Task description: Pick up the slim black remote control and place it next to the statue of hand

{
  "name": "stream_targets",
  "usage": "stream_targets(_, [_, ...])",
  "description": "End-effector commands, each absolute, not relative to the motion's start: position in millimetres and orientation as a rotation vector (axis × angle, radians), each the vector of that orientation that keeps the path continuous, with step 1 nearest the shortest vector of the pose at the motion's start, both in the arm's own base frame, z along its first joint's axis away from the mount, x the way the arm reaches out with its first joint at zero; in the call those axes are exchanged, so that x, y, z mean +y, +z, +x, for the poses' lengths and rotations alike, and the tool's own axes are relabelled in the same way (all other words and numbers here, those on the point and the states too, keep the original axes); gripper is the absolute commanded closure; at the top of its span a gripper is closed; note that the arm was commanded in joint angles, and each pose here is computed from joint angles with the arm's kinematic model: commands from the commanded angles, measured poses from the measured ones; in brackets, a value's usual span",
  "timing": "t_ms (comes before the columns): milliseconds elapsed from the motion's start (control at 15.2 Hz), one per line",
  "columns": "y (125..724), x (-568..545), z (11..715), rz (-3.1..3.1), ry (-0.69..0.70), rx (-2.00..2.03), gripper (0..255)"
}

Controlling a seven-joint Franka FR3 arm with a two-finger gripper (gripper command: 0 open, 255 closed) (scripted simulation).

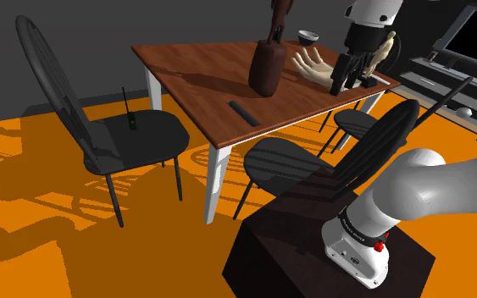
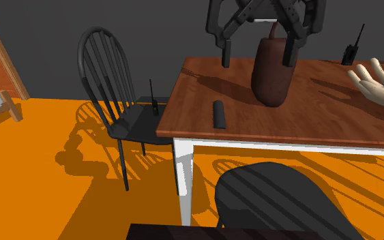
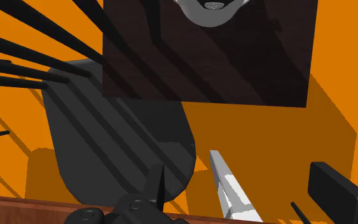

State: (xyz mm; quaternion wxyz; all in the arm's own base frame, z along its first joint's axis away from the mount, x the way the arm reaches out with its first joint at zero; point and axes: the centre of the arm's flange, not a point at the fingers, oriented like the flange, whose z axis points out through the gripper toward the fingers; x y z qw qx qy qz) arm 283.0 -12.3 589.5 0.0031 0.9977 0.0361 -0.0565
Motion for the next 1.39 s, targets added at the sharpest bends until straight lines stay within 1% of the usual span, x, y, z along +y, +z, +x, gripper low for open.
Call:
stream_targets(0, [589,-12,283,3.128,-0.177,0.113,0])
stream_targets(1320, [438,11,487,3.087,-0.061,-0.069,0])
